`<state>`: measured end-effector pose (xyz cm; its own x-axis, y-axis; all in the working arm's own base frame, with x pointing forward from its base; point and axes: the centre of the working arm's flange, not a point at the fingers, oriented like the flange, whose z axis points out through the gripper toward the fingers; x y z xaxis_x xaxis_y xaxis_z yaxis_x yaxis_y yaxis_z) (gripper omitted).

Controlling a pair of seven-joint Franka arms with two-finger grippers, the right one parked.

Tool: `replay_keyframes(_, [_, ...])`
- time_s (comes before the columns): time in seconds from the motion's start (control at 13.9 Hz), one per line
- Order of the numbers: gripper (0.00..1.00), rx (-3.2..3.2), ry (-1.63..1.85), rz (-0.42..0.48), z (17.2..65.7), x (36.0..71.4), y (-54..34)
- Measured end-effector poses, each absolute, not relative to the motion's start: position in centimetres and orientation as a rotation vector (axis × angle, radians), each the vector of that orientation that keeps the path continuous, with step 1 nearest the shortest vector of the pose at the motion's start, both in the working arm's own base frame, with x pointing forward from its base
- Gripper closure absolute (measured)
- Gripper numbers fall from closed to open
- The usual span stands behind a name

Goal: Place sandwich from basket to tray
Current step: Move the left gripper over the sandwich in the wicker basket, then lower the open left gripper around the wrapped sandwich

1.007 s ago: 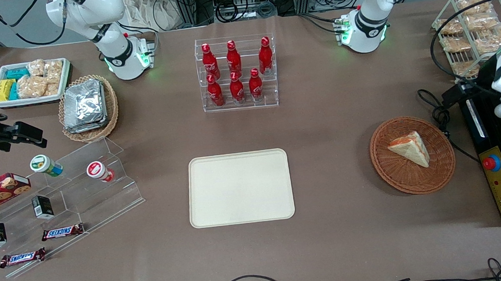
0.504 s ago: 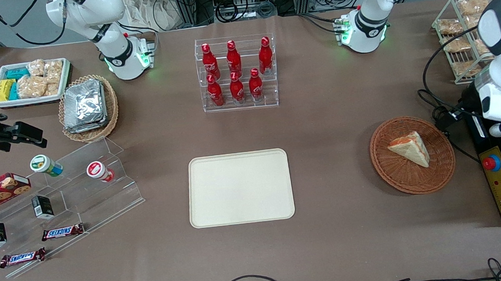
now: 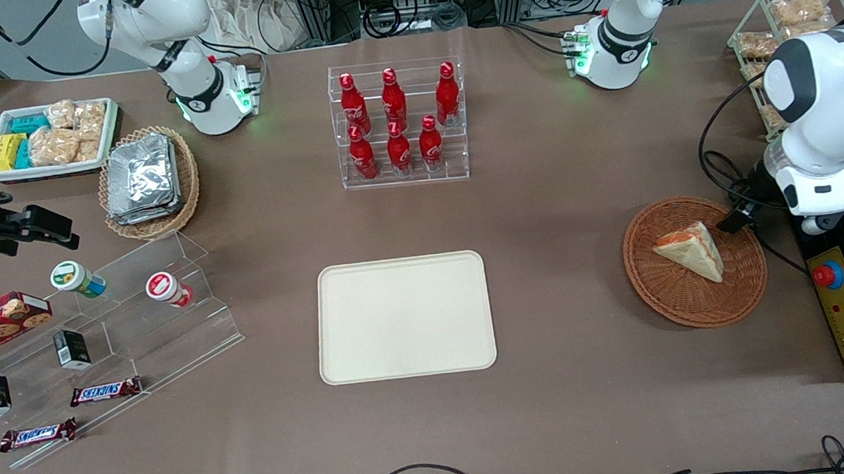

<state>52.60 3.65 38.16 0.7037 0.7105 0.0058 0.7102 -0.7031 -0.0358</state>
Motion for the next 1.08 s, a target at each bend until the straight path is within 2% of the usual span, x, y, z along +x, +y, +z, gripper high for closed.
replay_keyframes(0.58, [0.0, -2.782, -1.365, 0.02, 31.0, 53.6, 3.5])
replay_keyframes(1.08, [0.0, -2.74, -1.454, 0.003, 27.8, 54.1, 2.8])
